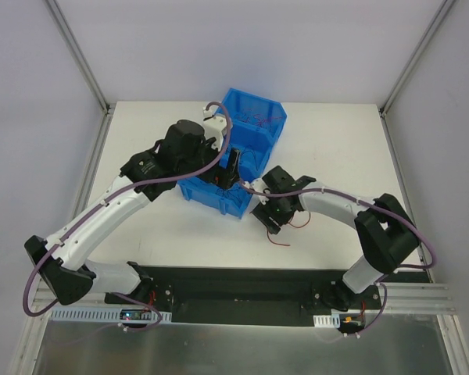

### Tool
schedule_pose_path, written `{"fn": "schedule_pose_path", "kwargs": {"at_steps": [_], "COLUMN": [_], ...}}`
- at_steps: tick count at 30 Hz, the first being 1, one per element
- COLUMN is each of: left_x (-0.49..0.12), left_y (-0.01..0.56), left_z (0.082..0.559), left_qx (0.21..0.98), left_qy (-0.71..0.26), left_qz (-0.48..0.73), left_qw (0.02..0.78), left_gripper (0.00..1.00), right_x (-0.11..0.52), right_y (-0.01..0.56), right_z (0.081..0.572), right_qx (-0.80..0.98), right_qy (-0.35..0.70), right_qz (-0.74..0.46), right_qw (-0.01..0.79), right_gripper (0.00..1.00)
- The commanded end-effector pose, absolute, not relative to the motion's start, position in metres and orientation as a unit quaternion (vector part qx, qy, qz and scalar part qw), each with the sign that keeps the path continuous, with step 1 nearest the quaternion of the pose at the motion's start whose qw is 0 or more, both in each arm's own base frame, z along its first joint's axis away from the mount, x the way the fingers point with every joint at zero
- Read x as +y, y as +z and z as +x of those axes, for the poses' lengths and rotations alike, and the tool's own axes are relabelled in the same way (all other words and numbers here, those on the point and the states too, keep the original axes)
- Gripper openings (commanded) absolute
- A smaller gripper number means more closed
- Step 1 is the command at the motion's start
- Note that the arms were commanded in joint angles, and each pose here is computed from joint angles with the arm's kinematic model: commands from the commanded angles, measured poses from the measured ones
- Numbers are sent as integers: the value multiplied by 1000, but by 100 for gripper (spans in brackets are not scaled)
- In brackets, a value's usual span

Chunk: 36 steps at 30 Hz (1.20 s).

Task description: Untangle the cables

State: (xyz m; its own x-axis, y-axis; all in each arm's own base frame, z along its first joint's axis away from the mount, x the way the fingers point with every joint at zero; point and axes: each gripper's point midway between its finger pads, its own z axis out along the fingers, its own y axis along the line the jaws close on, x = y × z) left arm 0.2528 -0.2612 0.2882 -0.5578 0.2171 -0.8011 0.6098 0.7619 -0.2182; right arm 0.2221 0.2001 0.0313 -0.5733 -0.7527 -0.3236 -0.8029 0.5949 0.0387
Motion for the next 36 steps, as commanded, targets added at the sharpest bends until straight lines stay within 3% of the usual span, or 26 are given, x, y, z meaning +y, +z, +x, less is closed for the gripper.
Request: {"fn": "schedule_pose_path", "kwargs": {"at_steps": [1, 7, 20, 28, 36], "left_x": [-246, -246, -265, -279, -276], "left_y": [297, 298, 304, 305, 304], "left_z": [252, 255, 256, 261, 263], "left_qx": [843, 840, 834, 833, 833], "left_qy": [-234, -232, -262, -275, -268], "left_qz": [226, 228, 245, 252, 254], "left_qw": [429, 435, 419, 408, 413], "left_gripper": [93, 93, 93, 92, 92], "right_x": [200, 192, 178, 171, 184], "right_y": [26, 27, 40, 85, 159], "right_z": [214, 207, 197, 209, 253], "right_qx": [879, 882, 882, 879, 866], "right_qy": [73, 41, 27, 25, 86], "right_qz": [-455, -454, -448, -415, -331], "right_qw": [121, 118, 142, 235, 365], "right_gripper": [68, 54, 0, 0, 0]}}
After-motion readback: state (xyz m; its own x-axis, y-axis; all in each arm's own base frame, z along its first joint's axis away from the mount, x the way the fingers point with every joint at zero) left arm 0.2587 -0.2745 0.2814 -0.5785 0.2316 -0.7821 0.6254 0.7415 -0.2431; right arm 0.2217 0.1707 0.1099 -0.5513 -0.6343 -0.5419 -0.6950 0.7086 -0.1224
